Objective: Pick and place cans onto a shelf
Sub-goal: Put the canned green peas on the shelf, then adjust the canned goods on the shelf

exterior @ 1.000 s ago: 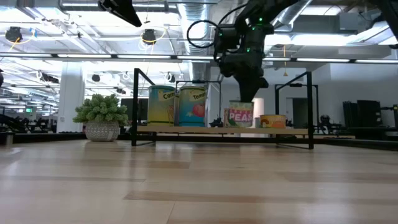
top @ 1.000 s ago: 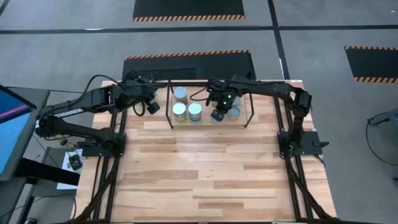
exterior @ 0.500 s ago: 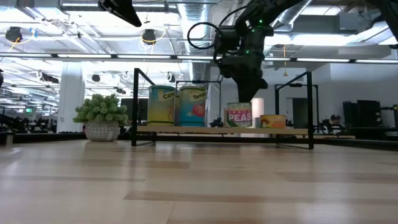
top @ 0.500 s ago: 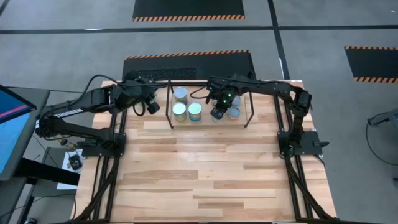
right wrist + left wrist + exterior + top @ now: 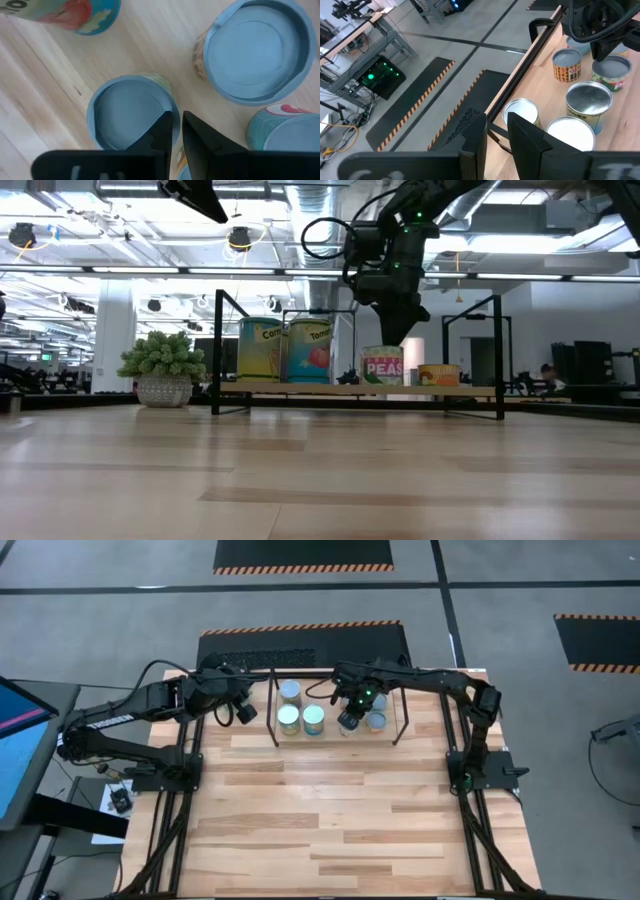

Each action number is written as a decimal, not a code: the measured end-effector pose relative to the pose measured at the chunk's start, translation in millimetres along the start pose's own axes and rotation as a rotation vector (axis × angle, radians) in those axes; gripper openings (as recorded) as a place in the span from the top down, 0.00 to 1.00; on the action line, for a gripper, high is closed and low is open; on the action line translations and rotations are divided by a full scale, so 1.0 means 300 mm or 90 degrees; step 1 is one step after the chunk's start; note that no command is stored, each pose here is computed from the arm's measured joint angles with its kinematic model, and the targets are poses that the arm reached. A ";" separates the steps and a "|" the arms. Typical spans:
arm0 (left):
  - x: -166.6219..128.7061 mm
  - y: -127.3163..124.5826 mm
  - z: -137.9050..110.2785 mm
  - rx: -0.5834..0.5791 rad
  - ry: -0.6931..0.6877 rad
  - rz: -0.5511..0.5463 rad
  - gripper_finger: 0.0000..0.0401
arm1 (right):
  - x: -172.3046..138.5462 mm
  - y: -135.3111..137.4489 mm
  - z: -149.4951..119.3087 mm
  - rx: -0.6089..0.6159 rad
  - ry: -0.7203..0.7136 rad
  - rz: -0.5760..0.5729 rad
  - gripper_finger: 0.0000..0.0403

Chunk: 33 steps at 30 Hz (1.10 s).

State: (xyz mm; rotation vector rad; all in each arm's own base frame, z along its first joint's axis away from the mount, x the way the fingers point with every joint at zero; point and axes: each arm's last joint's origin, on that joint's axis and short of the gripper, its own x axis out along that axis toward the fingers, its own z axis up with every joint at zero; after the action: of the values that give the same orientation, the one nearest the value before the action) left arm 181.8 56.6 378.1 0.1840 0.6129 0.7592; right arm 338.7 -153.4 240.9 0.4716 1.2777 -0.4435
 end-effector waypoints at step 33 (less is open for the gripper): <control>0.000 0.000 -0.001 0.000 0.001 -0.002 0.83 | -0.200 0.251 -0.146 -0.201 0.164 -0.197 0.84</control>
State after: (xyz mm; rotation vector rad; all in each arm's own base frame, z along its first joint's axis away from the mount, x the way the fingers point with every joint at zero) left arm 181.6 56.6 377.9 0.1831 0.6144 0.7569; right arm 332.0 -63.6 296.1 0.0623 1.6473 -0.4380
